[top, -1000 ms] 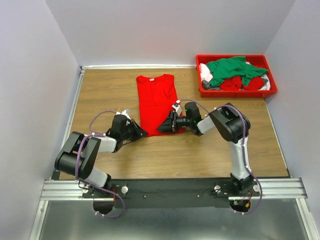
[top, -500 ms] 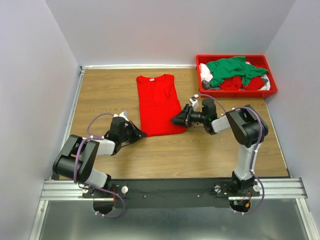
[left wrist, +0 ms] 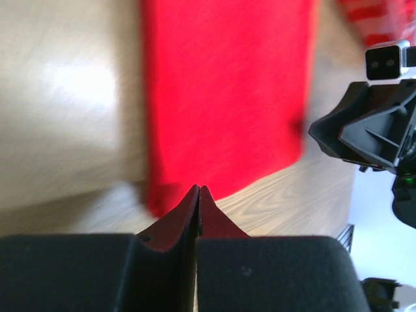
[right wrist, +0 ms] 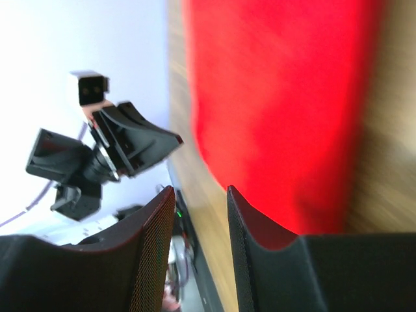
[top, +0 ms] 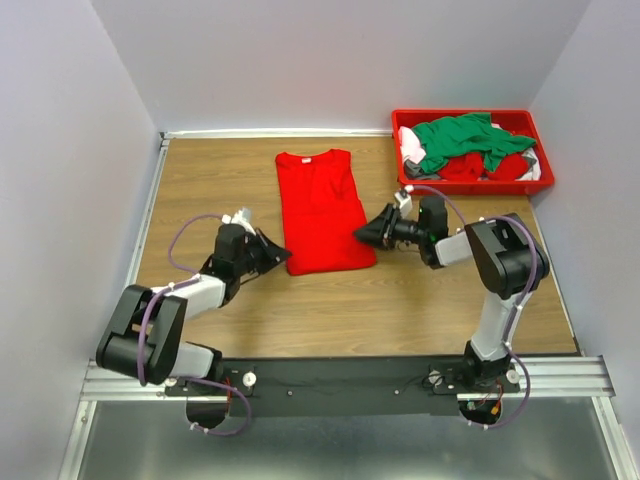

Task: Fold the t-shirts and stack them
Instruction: Fold the tshirt

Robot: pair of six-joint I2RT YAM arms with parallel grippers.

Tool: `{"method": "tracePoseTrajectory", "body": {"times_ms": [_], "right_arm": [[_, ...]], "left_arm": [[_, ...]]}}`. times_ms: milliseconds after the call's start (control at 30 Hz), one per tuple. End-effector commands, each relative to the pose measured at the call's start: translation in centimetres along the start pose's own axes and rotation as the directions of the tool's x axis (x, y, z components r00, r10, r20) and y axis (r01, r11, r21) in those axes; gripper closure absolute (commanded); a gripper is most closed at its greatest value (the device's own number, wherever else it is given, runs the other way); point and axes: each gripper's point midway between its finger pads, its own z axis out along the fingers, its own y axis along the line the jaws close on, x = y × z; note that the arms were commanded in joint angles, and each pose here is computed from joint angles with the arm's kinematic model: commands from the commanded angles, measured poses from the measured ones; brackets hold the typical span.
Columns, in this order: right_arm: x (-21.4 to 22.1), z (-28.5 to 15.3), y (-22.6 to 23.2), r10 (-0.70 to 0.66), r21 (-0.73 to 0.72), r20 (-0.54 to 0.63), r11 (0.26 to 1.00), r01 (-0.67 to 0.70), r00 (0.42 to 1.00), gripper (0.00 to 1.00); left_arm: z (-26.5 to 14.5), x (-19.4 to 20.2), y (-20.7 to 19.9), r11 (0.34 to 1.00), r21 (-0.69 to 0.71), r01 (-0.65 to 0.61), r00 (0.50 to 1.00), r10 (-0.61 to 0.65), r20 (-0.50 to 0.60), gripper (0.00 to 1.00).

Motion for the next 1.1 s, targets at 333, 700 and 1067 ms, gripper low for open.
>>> {"method": "tracePoseTrajectory", "body": {"times_ms": [333,700,1067], "right_arm": [[-11.1,5.0,0.2,0.008,0.011,0.254,1.000,-0.011,0.967,0.55],[-13.1,4.4,-6.9,0.148,0.122,0.432,0.968,-0.220,0.890,0.54],[-11.2,1.6,-1.3,0.005,0.165,0.446,0.982,-0.087,0.895,0.54]], "left_arm": [[6.9,-10.6,-5.0,0.996,0.033,-0.082,0.985,0.076,0.153,0.90],[11.4,-9.8,0.5,0.997,-0.074,0.026,0.997,-0.020,0.077,0.90],[8.3,-8.1,1.8,0.989,-0.148,0.023,0.998,-0.015,0.057,0.90]]}}
